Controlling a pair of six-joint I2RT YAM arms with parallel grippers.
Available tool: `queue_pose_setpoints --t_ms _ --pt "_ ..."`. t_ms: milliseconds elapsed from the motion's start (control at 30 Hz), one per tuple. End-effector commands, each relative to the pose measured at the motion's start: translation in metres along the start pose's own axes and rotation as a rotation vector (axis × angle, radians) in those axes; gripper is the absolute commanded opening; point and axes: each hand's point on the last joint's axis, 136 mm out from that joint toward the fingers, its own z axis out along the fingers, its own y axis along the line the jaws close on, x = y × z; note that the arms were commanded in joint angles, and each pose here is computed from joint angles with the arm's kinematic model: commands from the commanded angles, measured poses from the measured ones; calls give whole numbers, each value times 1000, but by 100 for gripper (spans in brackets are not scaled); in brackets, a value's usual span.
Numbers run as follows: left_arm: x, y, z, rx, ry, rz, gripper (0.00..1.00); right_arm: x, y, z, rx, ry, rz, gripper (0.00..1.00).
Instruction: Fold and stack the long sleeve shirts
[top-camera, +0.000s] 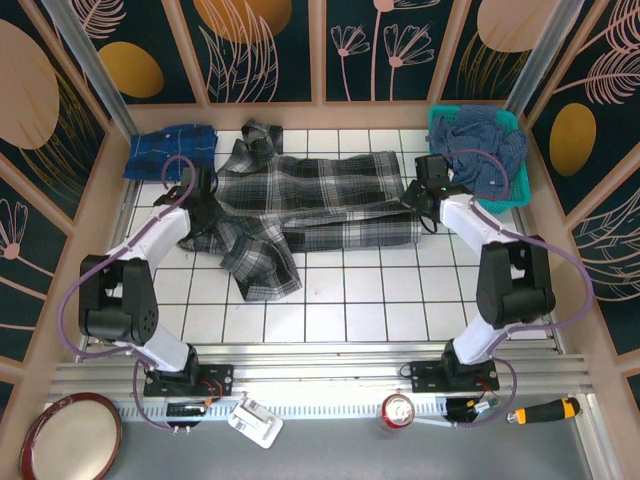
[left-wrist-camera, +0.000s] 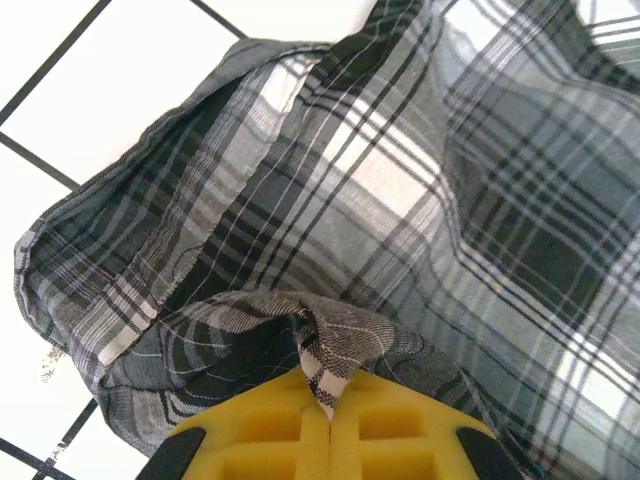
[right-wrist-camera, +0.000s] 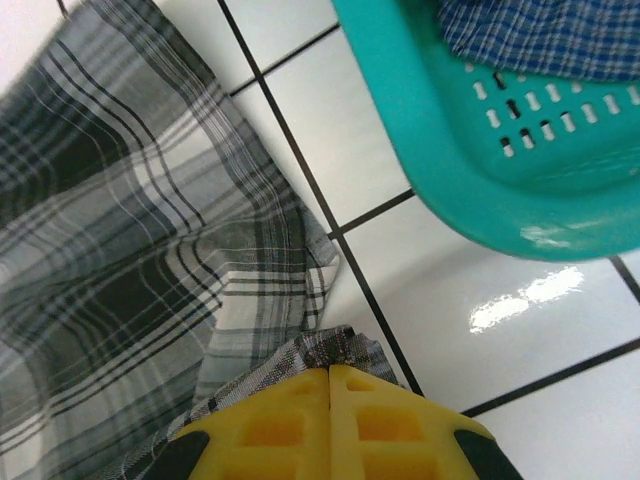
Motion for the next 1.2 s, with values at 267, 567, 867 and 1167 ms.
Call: queue_pose_setpoints --t_ms 267,567,867,1167 --pt "5 24 28 -114 25 40 0 -1 -16 5 55 -2 -27 0" --pt "17 40 -8 -90 13 41 0 22 -22 -56 43 -4 -63 0" --pt "79 87 -29 -52 66 -36 0 112 -57 -106 11 48 35 0" --pt "41 59 1 -121 51 20 0 52 -24 -75 26 -45 -27 0"
